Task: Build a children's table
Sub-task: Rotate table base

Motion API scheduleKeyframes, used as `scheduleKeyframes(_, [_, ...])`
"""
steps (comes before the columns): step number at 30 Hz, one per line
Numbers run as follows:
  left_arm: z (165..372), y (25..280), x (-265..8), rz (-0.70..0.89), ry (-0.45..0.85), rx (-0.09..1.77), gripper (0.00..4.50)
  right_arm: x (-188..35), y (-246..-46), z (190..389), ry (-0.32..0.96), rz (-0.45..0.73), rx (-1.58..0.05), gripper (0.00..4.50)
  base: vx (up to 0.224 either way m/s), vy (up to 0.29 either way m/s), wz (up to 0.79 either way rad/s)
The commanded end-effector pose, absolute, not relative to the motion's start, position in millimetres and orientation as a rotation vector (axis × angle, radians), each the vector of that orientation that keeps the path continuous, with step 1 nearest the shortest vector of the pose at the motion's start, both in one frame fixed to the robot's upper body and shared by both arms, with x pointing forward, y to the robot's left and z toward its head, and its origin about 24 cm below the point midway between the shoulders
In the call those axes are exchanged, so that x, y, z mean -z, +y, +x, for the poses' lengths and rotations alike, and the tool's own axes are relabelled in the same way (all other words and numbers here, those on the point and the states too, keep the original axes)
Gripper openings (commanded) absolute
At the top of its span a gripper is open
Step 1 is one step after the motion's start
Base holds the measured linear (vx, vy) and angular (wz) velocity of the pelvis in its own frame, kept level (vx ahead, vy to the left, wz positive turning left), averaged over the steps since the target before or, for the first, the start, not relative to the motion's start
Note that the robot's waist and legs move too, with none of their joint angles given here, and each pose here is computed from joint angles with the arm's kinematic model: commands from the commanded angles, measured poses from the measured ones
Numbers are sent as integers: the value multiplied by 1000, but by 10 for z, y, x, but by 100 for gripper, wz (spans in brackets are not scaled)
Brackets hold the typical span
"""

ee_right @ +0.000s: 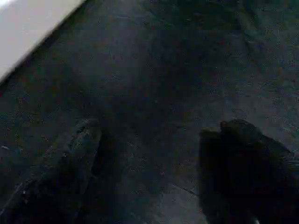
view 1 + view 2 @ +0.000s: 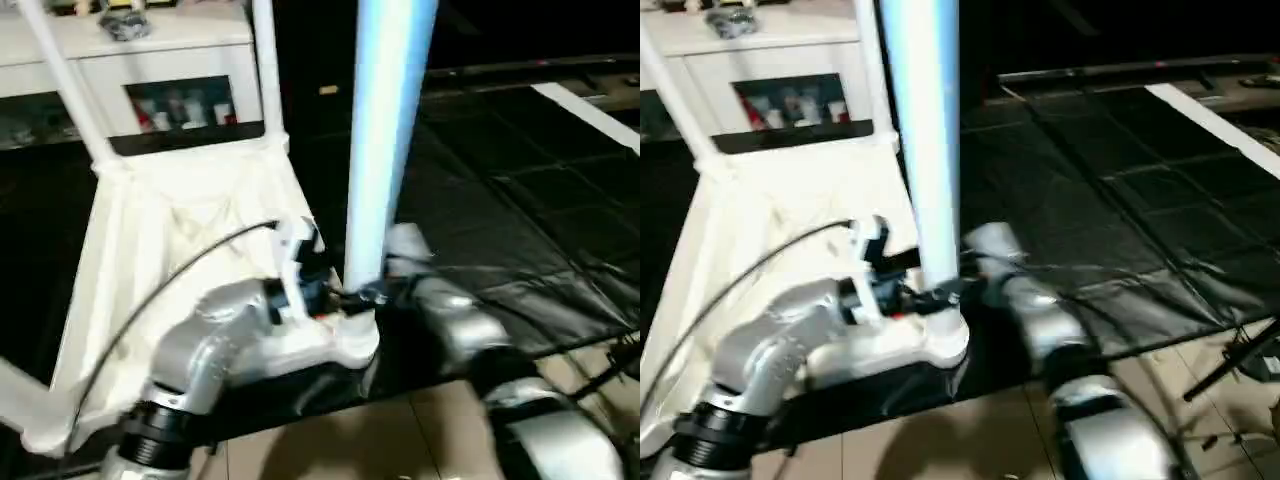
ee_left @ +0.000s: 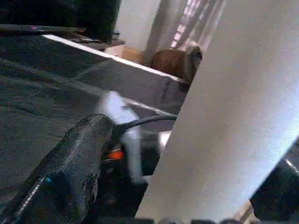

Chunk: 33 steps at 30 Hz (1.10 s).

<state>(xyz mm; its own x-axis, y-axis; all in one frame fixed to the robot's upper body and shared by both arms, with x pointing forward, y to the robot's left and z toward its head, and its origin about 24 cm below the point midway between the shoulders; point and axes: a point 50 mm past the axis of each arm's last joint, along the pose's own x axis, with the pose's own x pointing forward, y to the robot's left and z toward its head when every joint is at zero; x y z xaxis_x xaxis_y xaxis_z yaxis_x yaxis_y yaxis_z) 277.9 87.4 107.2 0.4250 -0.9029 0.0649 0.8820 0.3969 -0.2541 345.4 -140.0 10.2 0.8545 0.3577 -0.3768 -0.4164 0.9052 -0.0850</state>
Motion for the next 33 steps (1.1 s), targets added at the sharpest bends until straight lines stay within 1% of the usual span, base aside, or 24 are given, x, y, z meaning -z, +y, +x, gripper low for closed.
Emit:
scheduleKeyframes(1, [2822, 980, -1148, -261, 57, 1107, 441, 8, -1534, 3398, 416, -160, -346, 450, 0, 0, 0])
scheduleKeyframes(3, [2826, 1007, -1151, -258, 57, 1099, 441, 13, -1570, 3395, 420, -160, -331, 450, 0, 0, 0])
scheduleKeyframes(5, [2861, 1107, -1098, -210, 97, 1045, 441, -6, -1638, 3397, 409, -137, -318, 450, 0, 0, 0])
scheduleKeyframes(6, [2890, 1168, -1051, -165, 134, 1002, 441, -24, -1666, 3400, 400, -129, -319, 450, 0, 0, 0])
scheduleKeyframes(7, [2918, 1268, -983, -71, 178, 956, 441, -59, -1707, 3403, 383, -138, -329, 450, 0, 0, 0])
scheduleKeyframes(8, [2921, 1322, -950, -22, 202, 944, 441, -82, -1724, 3402, 372, -140, -346, 450, 0, 0, 0])
scheduleKeyframes(10, [2920, 1383, -920, 20, 229, 929, 441, -112, -1752, 3401, 361, -141, -360, 450, 0, 0, 0])
scheduleKeyframes(11, [2916, 1440, -891, 67, 261, 903, 441, -149, -1770, 3390, 348, -139, -396, 450, 0, 0, 0])
scheduleKeyframes(12, [2916, 1440, -891, 67, 261, 903, 441, -149, -1770, 3390, 348, -139, -396, 450, 0, 0, 0])
scheduleKeyframes(13, [2905, 1484, -868, 106, 287, 887, 441, -182, -1784, 3375, 338, -139, -433, 450, 0, 0, 0])
scheduleKeyframes(14, [2842, 1537, -824, 164, 336, 905, 441, -233, -1789, 3324, 326, -141, -523, 450, 0, 0, 0])
scheduleKeyframes(15, [2842, 1537, -824, 164, 336, 905, 441, -233, -1789, 3324, 326, -141, -523, 450, 0, 0, 0])
scheduleKeyframes(16, [2750, 1570, -780, 207, 386, 947, 441, -286, -1796, 3249, 320, -140, -617, 450, 0, 0, 0])
scheduleKeyframes(21, [2658, 1573, -717, 202, 455, 965, 441, -402, -1836, 3064, 316, -171, -796, 450, 0, 0, 0])
scheduleKeyframes(25, [2635, 1546, -685, 178, 453, 948, 441, -480, -1844, 2927, 323, -193, -890, 450, 0, 0, 0])
scheduleKeyframes(27, [2625, 1546, -672, 175, 465, 943, 416, -503, -1838, 2880, 331, -193, -915, 450, 0, 0, 0])
scheduleKeyframes(29, [2622, 1547, -669, 176, 469, 942, 408, -514, -1833, 2863, 334, -193, -923, 450, 0, 0, 0])
scheduleKeyframes(30, [2617, 1547, -665, 178, 475, 942, 385, -523, -1826, 2849, 335, -190, -929, 450, 0, 0, 0])
scheduleKeyframes(32, [2624, 1543, -654, 199, 474, 936, 376, -550, -1813, 2814, 337, -195, -956, 450, 0, 0, 0])
scheduleKeyframes(33, [2636, 1537, -644, 209, 473, 940, 365, -567, -1807, 2800, 335, -198, -974, 450, 0, 0, 0])
